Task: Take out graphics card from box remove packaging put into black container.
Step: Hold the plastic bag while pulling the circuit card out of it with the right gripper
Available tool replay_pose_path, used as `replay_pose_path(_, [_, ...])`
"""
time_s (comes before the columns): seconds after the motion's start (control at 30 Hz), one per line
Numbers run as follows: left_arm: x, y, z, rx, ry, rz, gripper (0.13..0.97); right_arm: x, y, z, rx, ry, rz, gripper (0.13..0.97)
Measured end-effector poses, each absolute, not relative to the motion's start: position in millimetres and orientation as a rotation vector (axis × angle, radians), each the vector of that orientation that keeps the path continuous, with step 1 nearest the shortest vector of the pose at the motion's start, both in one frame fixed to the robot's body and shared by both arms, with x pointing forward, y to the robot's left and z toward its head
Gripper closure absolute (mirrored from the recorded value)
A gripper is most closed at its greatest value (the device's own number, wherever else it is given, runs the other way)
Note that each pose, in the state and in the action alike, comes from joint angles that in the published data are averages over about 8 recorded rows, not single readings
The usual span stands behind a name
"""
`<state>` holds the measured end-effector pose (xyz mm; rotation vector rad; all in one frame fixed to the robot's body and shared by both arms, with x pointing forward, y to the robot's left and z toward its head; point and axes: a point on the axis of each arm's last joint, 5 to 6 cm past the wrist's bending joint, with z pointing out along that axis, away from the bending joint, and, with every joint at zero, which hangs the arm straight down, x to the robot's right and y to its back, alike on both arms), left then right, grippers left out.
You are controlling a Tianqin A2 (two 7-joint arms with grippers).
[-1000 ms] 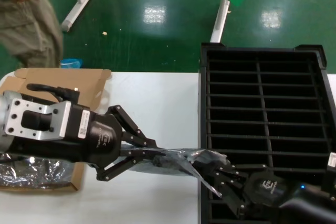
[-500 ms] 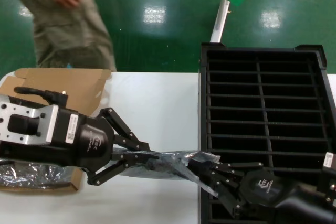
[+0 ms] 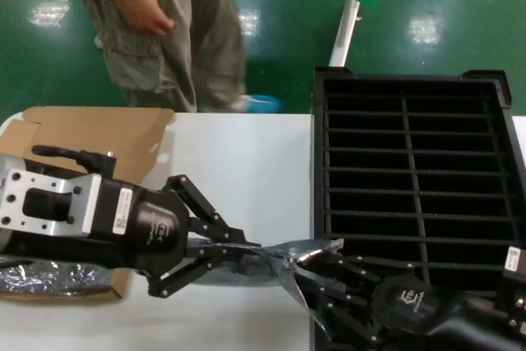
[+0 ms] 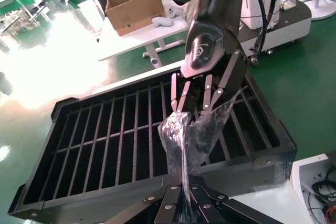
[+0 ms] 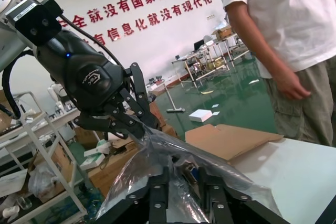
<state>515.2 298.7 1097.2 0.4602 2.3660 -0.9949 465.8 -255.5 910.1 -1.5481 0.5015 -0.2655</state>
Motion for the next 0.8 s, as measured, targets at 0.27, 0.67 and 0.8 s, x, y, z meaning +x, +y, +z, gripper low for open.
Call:
replay_pose_path(0.27, [514,292,1097.1,0.465,2.361,-1.001,0.955,464,-256,910,-1.545,0.503,-0.262,0.773])
replay_pose_path(0.67, [510,288,1096.7,0.467,2.365,-1.006,0.955,465,-258,910,-1.539,0.505,-0.258,0.614])
replay_pose_path(0.8, [509,288,1097.7,0.464,2.364,-1.004,0.955,465,-260,910,-1.537,0.505,-0.253,0.595])
